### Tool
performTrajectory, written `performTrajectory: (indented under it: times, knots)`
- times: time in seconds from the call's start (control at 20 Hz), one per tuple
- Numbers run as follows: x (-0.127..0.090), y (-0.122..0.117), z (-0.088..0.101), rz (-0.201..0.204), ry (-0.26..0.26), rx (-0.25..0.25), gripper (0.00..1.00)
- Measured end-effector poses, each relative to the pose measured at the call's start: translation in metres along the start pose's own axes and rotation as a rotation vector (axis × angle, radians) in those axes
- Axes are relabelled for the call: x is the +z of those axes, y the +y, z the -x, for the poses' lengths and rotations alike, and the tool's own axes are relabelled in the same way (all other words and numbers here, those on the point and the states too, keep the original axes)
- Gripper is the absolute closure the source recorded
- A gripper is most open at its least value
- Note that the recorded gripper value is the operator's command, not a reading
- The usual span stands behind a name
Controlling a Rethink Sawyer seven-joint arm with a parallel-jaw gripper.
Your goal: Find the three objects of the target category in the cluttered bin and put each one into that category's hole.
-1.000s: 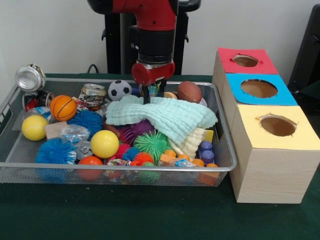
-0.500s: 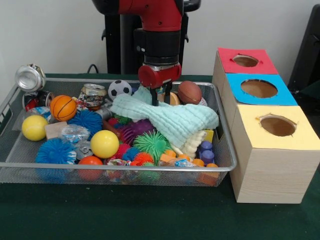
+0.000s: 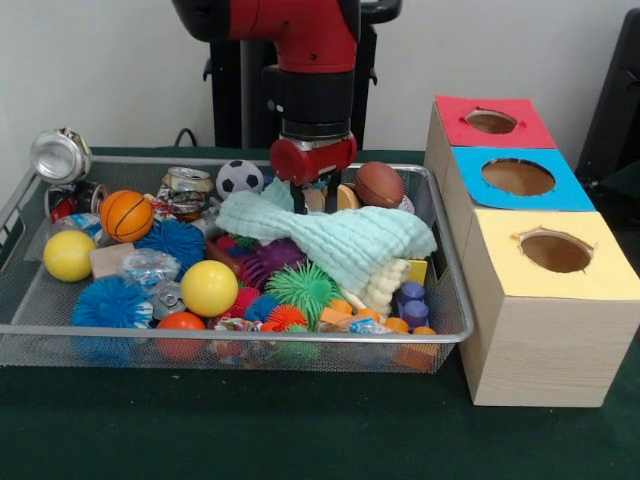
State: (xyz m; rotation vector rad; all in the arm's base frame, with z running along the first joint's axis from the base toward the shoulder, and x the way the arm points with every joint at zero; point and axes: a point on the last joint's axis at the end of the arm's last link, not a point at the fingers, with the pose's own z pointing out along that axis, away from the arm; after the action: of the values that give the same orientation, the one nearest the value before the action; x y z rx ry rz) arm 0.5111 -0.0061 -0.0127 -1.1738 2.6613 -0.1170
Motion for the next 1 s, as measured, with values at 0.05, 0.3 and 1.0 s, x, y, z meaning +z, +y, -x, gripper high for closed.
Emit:
performTrajectory:
  times: [0.05,0.3,1.0]
  knots:
    - [-0.002,-0.002,-0.001,-0.001,-0.002,0.006,0.0]
    - [-0.023,-0.027,-0.019,0.001,-0.013,0.089,0.0]
    - [-0.078,-0.104,-0.086,-0.035,0.103,0.244,0.0]
